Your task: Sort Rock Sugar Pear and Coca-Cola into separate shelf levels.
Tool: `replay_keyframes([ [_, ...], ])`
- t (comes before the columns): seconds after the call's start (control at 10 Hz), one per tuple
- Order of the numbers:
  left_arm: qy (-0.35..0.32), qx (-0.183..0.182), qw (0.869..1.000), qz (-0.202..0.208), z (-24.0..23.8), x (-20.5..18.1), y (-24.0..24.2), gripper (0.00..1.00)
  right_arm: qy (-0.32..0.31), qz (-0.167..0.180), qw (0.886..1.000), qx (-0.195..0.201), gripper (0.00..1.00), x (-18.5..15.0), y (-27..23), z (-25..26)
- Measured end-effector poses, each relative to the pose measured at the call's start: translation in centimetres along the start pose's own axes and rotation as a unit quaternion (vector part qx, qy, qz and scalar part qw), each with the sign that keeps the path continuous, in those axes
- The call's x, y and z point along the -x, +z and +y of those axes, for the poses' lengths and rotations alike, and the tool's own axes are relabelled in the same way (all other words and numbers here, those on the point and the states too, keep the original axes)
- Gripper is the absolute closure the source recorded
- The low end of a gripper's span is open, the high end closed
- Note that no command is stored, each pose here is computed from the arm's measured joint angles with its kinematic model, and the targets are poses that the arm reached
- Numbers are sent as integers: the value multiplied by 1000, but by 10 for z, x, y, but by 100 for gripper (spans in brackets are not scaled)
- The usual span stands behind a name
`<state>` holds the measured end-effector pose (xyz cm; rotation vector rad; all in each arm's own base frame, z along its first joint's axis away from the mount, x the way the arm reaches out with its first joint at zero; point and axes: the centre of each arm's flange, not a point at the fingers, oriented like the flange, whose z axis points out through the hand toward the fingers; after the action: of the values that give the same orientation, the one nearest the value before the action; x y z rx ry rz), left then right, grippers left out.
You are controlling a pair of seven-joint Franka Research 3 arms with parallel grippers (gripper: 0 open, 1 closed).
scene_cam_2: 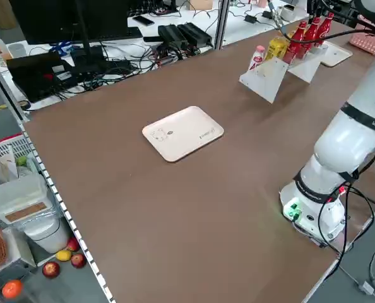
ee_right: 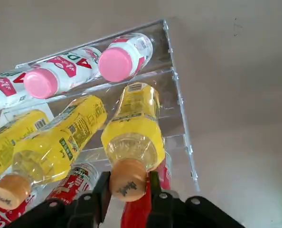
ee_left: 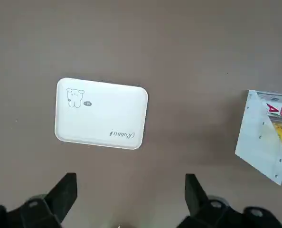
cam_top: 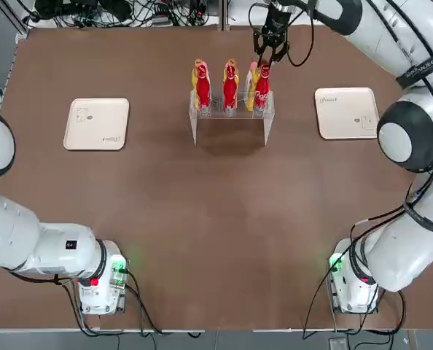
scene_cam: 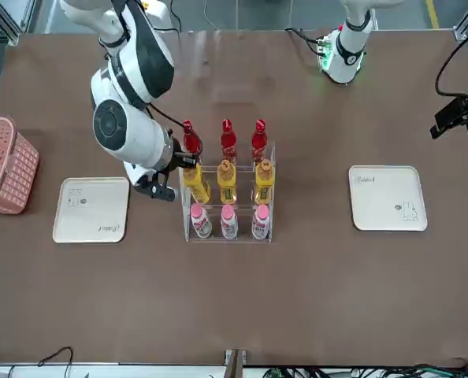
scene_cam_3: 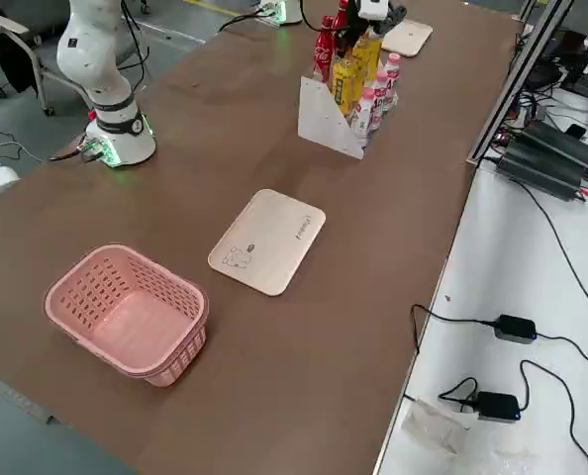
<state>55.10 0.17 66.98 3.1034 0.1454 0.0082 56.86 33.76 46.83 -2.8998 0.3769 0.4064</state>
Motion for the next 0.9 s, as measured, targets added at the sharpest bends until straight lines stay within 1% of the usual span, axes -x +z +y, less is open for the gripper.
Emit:
replay_keyframes([
  [0.2, 24, -15, 1000, -2, 1, 0, 2, 0, 1, 0, 1000, -1, 52, 0, -1, 0],
  [0.3, 45, -28, 999, -6, 7, 1, 4, 0, 5, 0, 1000, -1, 45, 0, -1, 0],
  [0.4, 59, -35, 998, -8, 14, 2, 5, 0, 9, 1, 1000, -2, 32, 0, -1, 0],
  [0.5, 63, -35, 997, -10, 19, 3, 6, 0, 12, 3, 1000, -2, 16, -1, -2, 1],
  [0.6, 64, -29, 997, -11, 20, 3, 7, 0, 16, 4, 1000, -4, 2, -4, -5, 3],
  [0.7, 64, -24, 998, -12, 21, 3, 8, 0, 21, 8, 1000, -7, 0, -9, -10, 8],
  [0.9, 66, -23, 997, -14, 23, 2, 10, 0, 40, 24, 999, -24, 0, -30, -36, 31],
])
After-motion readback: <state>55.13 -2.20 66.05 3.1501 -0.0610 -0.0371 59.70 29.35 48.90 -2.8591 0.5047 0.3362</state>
